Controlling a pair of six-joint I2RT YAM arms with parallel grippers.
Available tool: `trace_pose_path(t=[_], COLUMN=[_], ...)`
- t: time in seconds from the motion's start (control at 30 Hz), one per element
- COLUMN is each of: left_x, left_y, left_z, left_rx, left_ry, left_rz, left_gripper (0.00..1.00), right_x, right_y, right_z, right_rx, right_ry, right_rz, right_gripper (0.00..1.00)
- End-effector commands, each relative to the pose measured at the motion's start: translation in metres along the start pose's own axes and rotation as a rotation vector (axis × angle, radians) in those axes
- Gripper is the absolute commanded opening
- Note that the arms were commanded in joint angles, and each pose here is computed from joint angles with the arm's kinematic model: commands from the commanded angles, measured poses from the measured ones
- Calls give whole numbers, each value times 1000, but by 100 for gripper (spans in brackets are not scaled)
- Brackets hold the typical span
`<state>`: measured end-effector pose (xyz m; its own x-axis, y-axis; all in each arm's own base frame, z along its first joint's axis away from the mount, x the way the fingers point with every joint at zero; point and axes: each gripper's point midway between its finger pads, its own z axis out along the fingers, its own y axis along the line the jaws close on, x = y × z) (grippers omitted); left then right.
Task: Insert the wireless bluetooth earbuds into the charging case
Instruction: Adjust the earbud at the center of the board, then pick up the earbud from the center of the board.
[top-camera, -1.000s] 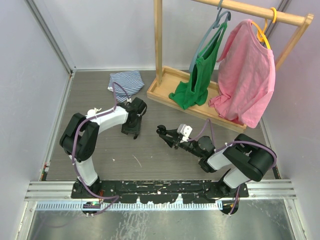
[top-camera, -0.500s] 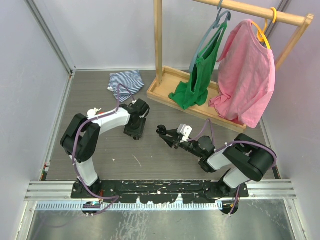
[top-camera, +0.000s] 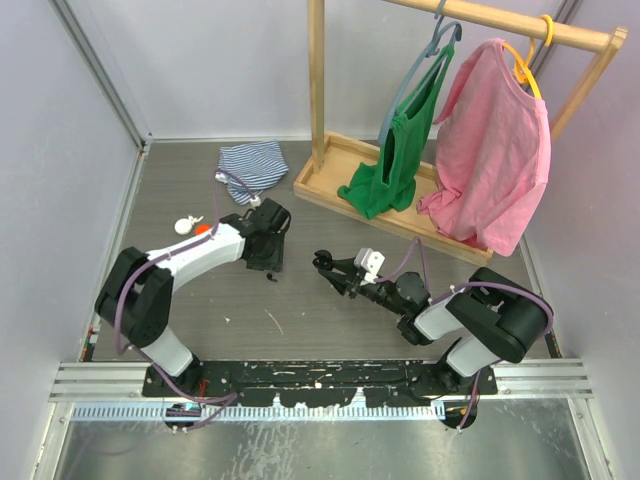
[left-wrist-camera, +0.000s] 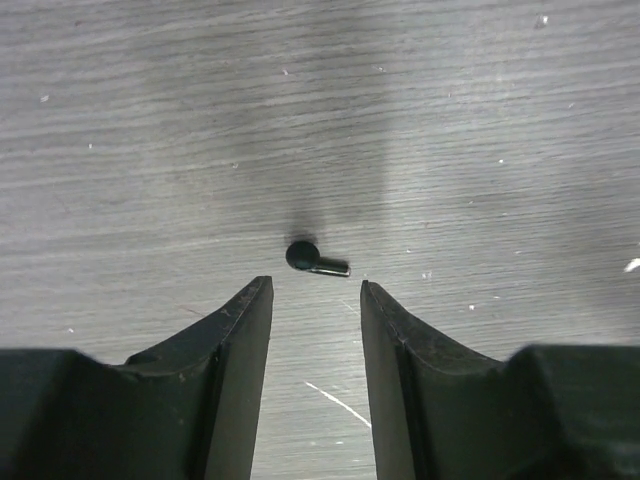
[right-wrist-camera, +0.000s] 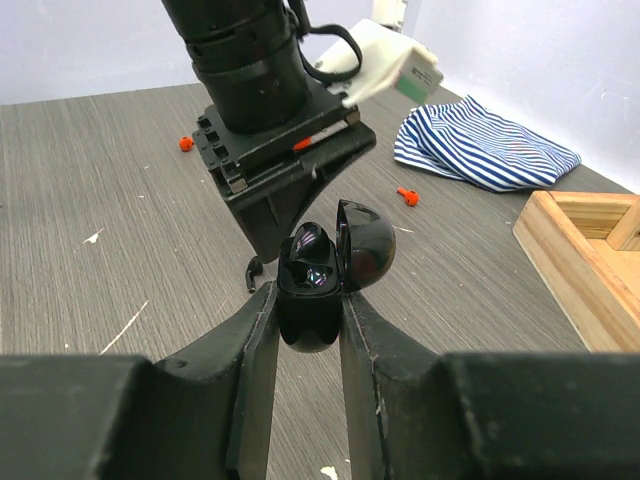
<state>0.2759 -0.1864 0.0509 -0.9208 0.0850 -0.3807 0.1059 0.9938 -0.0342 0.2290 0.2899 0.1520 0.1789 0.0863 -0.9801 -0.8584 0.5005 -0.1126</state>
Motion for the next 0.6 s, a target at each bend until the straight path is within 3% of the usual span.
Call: trace_pose_path(t=[0.0,0.23,0.57], left_x=[-16,-14,-12], left_y=[-6,3,16], left_z=[-10,-6,0], left_rx=[48,37,74], left_ry=[-104,-149,-208], left_rz=[-189,-342,-530], left_gripper=[39,27,26], right_x=[-30,-30,-29], right_y=[-5,-4,-4], right_z=[5,5,5], right_rx=[17,16,15], right_ry=[-113,-112,-109], right_rz=[-45,-44,-40], right_gripper=[1,1,1])
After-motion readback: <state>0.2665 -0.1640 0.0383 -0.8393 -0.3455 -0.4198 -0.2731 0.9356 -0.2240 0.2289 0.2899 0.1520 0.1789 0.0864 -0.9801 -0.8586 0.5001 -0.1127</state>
